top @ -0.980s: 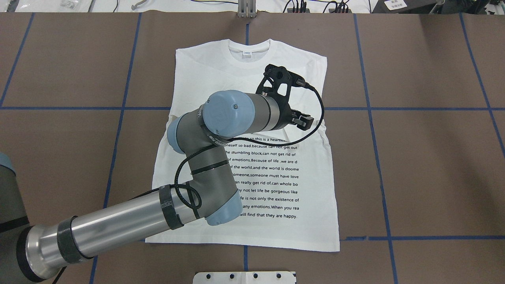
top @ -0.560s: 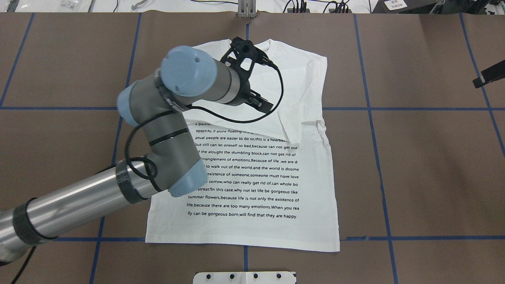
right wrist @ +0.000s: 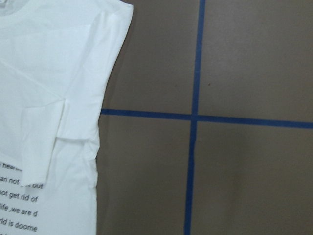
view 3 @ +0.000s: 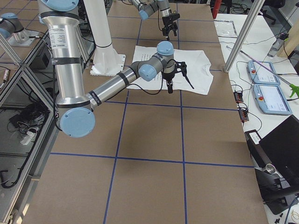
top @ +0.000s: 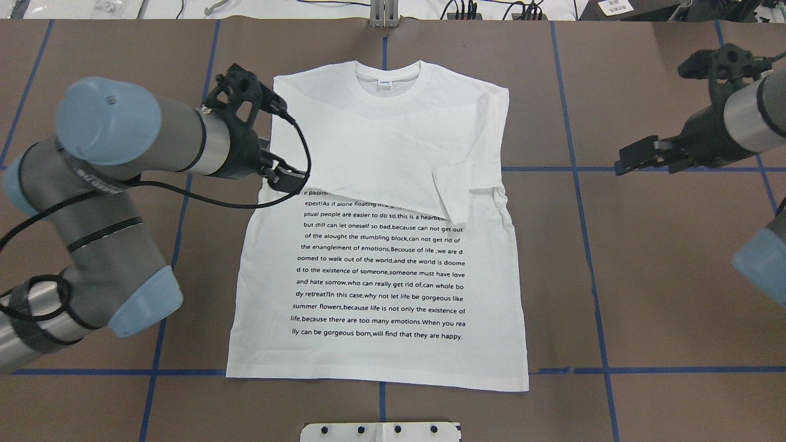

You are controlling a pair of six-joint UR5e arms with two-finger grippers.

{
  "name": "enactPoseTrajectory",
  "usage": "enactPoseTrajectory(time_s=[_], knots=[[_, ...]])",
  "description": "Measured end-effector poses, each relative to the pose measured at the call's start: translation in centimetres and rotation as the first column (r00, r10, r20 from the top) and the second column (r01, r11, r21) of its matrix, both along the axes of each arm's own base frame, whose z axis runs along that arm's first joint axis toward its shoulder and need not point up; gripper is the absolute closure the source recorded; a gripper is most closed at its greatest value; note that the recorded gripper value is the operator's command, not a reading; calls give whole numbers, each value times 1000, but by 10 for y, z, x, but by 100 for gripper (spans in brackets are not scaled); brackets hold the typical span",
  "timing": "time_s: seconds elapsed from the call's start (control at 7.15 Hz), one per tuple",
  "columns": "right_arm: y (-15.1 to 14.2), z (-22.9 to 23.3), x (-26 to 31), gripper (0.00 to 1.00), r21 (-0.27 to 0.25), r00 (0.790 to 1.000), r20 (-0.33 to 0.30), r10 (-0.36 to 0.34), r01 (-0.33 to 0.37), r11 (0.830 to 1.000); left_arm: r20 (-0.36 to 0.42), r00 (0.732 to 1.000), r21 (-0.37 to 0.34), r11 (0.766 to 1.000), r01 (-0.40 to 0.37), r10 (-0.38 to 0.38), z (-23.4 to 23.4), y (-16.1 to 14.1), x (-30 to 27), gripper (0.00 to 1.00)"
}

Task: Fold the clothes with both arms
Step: 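Release the sleeve with the left gripper while both grippers move to the hem, then align both grippers at the hem corners nearest the robot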

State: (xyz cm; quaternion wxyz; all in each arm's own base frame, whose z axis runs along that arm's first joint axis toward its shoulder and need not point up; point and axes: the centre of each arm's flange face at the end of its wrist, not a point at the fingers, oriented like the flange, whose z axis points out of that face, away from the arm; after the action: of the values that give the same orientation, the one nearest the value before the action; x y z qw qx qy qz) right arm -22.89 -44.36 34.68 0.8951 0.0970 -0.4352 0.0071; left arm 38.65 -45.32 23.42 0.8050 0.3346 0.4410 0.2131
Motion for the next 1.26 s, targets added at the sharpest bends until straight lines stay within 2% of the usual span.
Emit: enactPoseTrajectory(time_s=[0.28,0.42,0.7,0.98,1.26], knots=[[80,-31,-54,0,-58,999,22,43,-42,997,-20,999,-105,994,27,-29,40,54,-63,0],[122,-36,-77,0,-77,997,16,70,-68,995,-48,998,-181,983,35,-45,49,79,-76,0],[193,-24,-112,0,-77,992,20,126,-124,989,-90,994,-347,938,22,-56,74,131,-56,1],[225,-10,-122,0,-69,990,28,141,-139,988,-81,994,-476,879,24,-71,96,182,-12,23],[230,-8,-123,0,-66,989,31,143,-140,988,-43,995,-561,826,50,-90,118,217,33,26]])
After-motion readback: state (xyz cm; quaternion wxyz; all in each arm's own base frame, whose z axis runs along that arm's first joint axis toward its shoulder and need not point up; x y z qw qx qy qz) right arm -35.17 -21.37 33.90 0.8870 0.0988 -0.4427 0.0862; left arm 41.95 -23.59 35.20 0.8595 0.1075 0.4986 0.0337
